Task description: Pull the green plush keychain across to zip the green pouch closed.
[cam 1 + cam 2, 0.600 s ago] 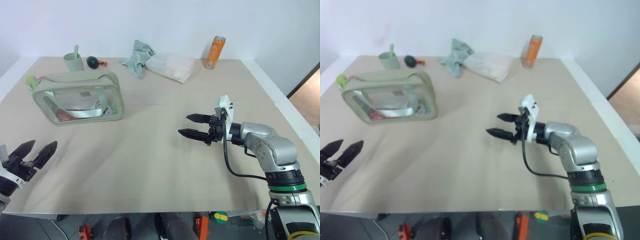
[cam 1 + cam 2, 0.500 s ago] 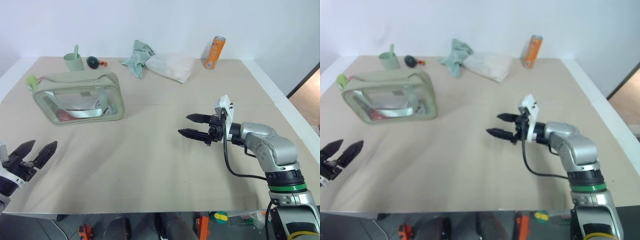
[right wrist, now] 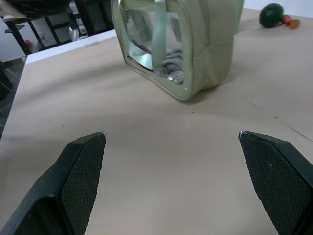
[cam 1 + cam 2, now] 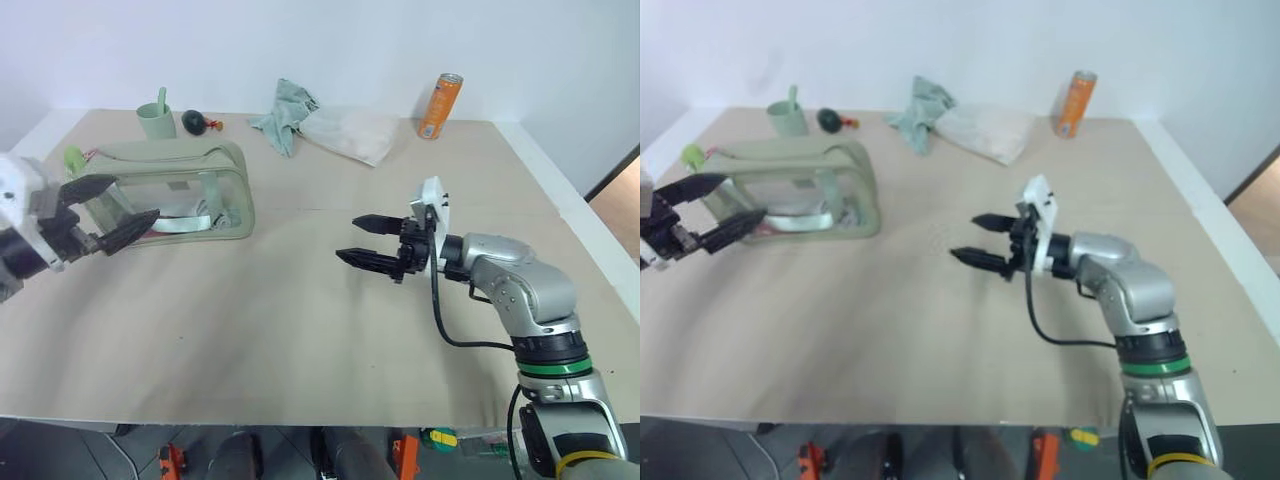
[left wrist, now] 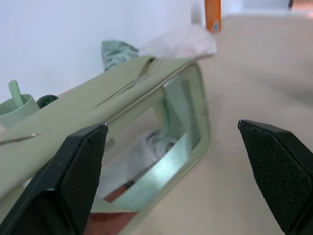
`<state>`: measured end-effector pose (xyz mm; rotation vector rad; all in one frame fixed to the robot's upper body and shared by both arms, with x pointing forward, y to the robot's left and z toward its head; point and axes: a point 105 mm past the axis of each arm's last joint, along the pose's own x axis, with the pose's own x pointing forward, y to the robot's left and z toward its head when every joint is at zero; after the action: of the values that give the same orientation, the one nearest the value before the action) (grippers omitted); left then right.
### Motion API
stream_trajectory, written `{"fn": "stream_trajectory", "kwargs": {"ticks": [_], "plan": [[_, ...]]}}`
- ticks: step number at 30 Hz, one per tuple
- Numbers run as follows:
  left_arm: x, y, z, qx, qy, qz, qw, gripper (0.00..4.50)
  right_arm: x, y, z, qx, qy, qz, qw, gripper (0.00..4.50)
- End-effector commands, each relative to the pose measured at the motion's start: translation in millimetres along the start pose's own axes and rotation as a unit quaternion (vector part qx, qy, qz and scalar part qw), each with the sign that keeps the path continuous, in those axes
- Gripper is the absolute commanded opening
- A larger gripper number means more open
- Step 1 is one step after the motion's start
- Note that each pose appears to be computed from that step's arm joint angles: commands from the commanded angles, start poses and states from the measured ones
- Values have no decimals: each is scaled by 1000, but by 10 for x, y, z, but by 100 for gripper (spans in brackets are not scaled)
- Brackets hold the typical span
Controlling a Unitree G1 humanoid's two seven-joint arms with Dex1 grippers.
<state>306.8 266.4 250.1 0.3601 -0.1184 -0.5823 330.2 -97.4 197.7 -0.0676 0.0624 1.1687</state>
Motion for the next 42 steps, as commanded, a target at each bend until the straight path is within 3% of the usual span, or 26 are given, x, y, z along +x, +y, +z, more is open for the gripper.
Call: {"fn": "stream_trajectory", "kwargs": {"ticks": [1,11,21,31,42], "plan": [[168,188,-40,54,25,4,998,442,101,108,227,-19,-47,9,999,450],[589,393,-2,112,24,-18,993,442,193,423,449,18,-113,46,992,450],[723,262,495,78,-72,-88,990,442,161,516,421,21,-101,55,993,450],[702,361,164,128,29,-91,987,442,177,556,481,31,-118,70,990,450],[871,360,138,133,37,-102,985,442,190,591,666,63,-189,68,978,450]]}}
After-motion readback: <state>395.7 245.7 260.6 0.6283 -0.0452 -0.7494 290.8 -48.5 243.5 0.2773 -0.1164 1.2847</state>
